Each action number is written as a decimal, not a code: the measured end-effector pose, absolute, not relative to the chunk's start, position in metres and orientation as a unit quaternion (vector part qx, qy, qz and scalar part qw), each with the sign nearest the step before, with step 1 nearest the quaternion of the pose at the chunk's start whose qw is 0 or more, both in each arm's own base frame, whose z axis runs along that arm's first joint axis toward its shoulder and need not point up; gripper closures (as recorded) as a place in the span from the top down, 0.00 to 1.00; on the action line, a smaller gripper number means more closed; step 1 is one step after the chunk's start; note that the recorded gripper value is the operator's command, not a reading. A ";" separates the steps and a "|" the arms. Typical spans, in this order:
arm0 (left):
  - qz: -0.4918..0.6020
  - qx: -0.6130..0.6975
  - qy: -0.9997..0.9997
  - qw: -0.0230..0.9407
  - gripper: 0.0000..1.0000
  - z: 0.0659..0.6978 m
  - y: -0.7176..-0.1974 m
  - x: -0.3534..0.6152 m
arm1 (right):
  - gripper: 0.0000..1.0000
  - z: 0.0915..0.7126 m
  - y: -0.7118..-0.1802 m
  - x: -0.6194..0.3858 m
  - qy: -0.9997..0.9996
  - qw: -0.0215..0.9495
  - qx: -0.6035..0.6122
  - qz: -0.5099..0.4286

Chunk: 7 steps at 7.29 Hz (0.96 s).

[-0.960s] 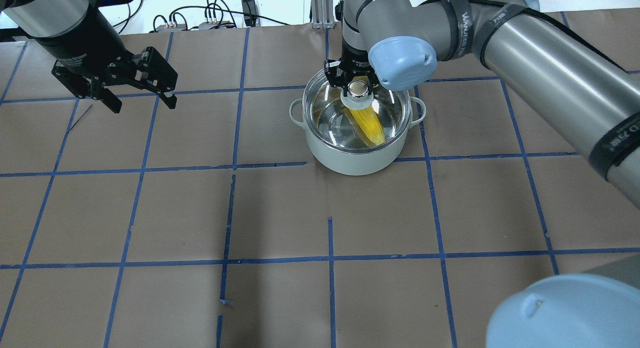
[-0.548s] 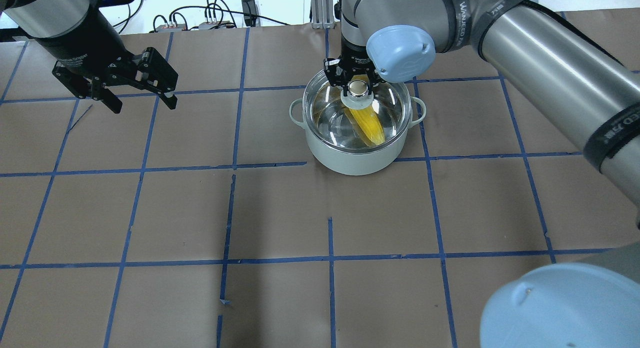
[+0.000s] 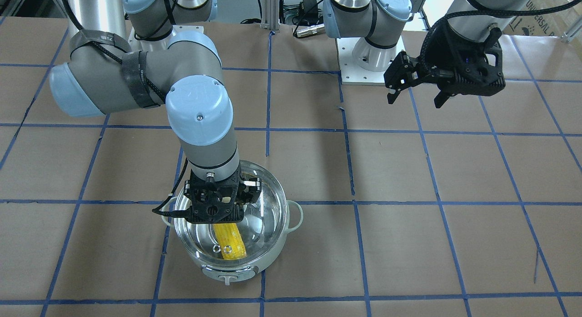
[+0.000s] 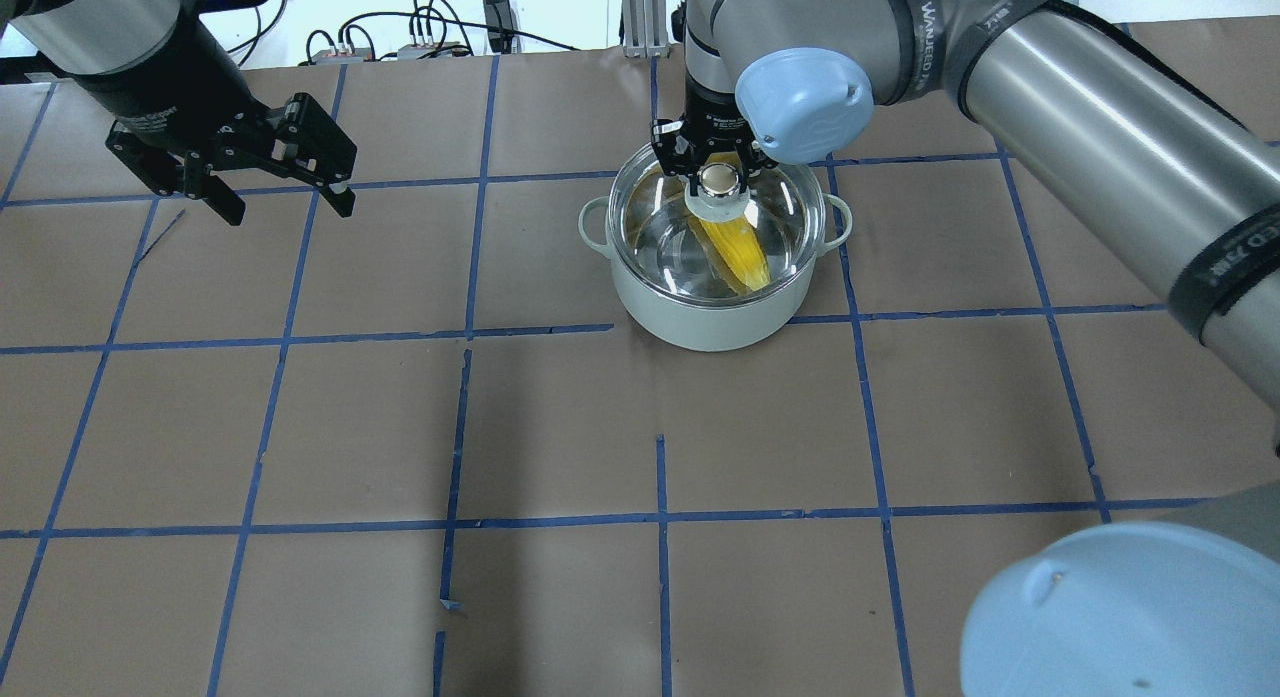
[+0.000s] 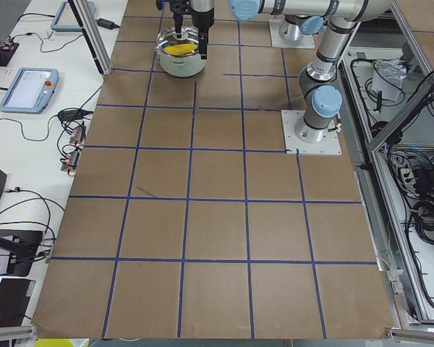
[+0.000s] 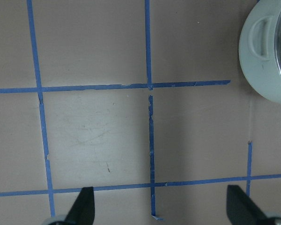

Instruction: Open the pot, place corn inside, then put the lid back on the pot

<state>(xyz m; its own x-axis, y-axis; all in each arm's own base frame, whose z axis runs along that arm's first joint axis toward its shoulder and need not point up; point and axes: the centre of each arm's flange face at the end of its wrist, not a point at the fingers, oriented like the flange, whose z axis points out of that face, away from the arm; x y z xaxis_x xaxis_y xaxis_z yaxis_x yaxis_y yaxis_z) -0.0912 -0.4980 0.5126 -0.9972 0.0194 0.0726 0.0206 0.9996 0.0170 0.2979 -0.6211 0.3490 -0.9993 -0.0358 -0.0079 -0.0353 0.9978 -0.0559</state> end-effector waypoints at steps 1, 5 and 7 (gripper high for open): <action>-0.009 -0.010 -0.999 0.036 1.00 0.512 -0.498 -0.091 | 0.28 0.349 -0.621 0.298 0.999 0.004 -0.018 -0.027; -0.009 -0.010 -0.999 0.037 1.00 0.512 -0.499 -0.091 | 1.00 0.355 -0.621 0.300 0.999 0.011 -0.018 -0.027; -0.010 -0.009 -0.999 0.037 1.00 0.511 -0.501 -0.091 | 1.00 0.368 -0.629 0.295 0.999 0.014 -0.013 -0.041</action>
